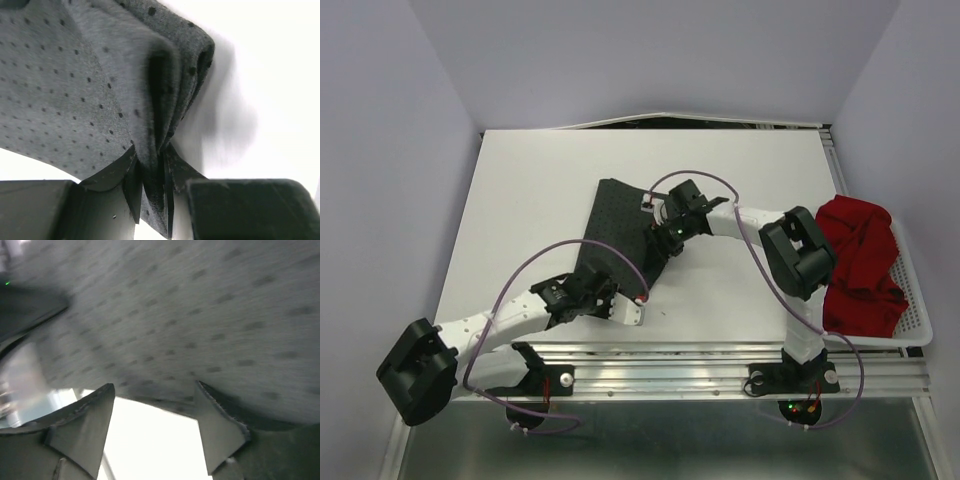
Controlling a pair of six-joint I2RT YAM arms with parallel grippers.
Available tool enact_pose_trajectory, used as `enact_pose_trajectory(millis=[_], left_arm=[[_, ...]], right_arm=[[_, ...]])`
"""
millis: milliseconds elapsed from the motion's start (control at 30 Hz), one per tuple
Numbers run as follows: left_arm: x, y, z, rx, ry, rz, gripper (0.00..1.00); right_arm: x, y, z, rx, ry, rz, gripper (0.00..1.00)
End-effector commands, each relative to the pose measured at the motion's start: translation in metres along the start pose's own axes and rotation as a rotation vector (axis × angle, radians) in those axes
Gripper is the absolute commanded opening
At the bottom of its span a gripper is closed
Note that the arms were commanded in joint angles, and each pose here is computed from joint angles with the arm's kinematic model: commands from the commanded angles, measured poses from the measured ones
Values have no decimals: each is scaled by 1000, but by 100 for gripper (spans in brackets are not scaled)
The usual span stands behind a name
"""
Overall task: Fold and stack the skirts
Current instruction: Fold the skirt
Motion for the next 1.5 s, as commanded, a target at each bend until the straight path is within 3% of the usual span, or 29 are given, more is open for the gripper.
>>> enact_pose_trajectory(millis=[0,133,400,567,667,800,900,1067,1467], left_arm=[[-9,26,11,-25,0,-109,0],[-15,39,17,-38,-7,-186,0],[-19,63,30,-90,8,-269,0],[-11,75,37,-94,55,-290,0],[-3,84,42,-92,68,-298,0],[13,95,49,-91,46,-297,0],[31,100,52,-71,31,-276,0],[61,94,57,-44,5,-236,0],[115,64,43,26,7,-128,0]], right_arm=[[2,33,78,-176,154,-140,75],[-3,52,136,-295,203,-214,80],[-50,36,175,-315,205,-291,81],[-73,8,163,-255,159,-249,79],[-70,-4,147,-195,139,-166,70],[-69,-11,124,-139,113,-104,47],[-55,-17,107,-106,90,-10,35],[-30,-31,84,-58,98,61,30],[5,-42,44,6,100,139,29]])
Point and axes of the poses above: each gripper's point midway between its finger pads, its own y axis back along the fingers, its own x axis along the line the jaws close on, z = x × y, the point moved 3 cm from there along y, back along the fingers, and after that the axes turned 8 degrees about -y, right-handed, at the moved point
